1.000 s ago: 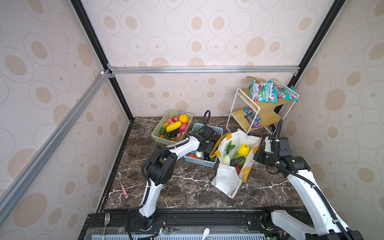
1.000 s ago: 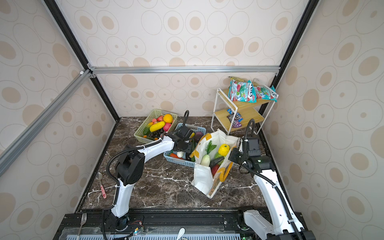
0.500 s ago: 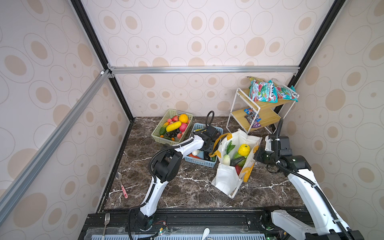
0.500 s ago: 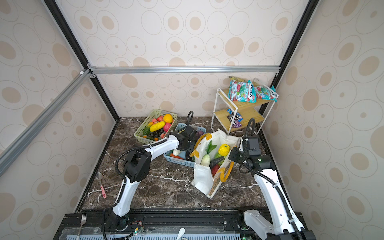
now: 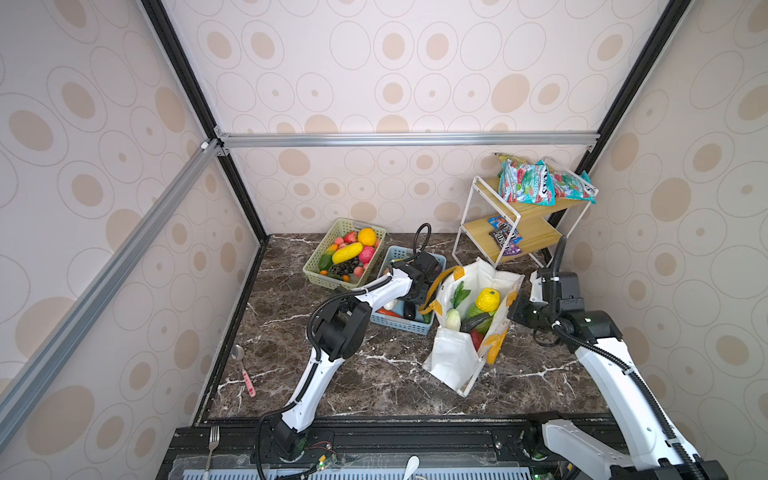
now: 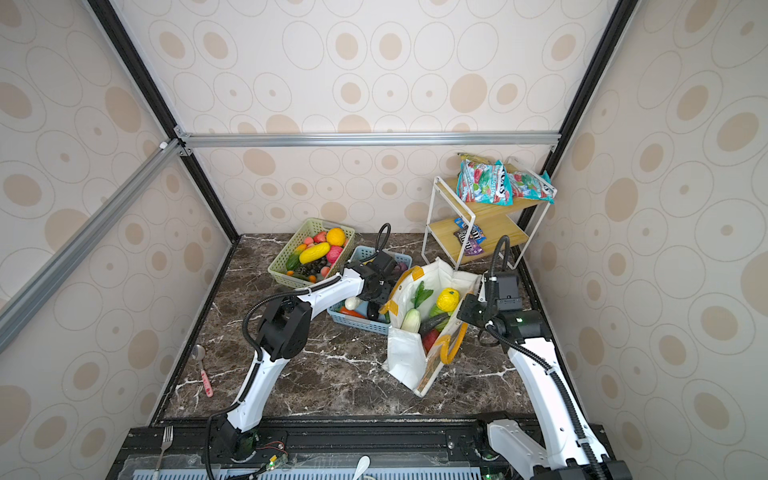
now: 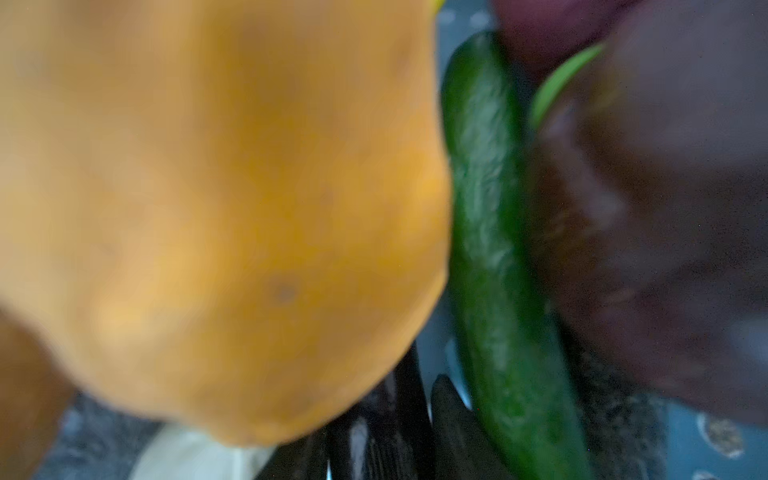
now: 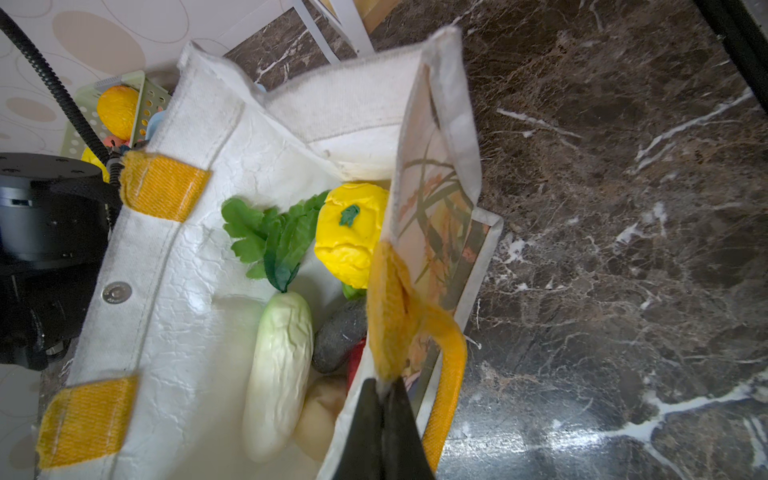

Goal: Place the food into the grocery bag and tie it
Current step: 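Close the left gripper on the purple eggplant and lift it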

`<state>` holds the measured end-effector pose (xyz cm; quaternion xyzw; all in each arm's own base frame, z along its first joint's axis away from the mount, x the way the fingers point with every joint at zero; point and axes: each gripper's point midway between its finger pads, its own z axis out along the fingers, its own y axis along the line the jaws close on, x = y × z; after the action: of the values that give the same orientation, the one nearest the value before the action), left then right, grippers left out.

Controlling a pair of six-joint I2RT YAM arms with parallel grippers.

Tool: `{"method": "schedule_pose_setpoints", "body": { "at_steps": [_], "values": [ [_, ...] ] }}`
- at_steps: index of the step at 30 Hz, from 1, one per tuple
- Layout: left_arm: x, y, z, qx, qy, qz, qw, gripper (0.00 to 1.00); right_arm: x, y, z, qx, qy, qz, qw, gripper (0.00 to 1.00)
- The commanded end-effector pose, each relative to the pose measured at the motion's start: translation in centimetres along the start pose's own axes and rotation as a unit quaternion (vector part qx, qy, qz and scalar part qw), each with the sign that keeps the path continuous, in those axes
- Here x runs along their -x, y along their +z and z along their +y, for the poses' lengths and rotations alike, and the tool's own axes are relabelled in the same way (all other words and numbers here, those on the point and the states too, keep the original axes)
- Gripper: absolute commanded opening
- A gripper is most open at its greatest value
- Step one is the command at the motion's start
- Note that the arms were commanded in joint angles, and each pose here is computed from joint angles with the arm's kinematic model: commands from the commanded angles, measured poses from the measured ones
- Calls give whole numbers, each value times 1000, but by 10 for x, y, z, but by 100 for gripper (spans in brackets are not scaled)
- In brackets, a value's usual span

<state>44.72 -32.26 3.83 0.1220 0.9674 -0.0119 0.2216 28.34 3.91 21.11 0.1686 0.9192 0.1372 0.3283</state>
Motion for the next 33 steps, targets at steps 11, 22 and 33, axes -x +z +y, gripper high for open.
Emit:
{"method": "schedule_pose_setpoints", "body": {
  "at_steps": [11, 22, 33],
  "values": [
    [22, -40, -13, -50, -28, -20, 998, 32, -6, -4, -6, -11, -2, 6, 1000, 0],
    [41, -75, -14, -75, -45, -53, 995, 31, -9, -5, -7, -9, -1, 5, 1000, 0],
    [59, -107, -11, -88, -54, -87, 991, 31, -9, -3, -6, -5, -4, 7, 1000, 0]
  ]
}}
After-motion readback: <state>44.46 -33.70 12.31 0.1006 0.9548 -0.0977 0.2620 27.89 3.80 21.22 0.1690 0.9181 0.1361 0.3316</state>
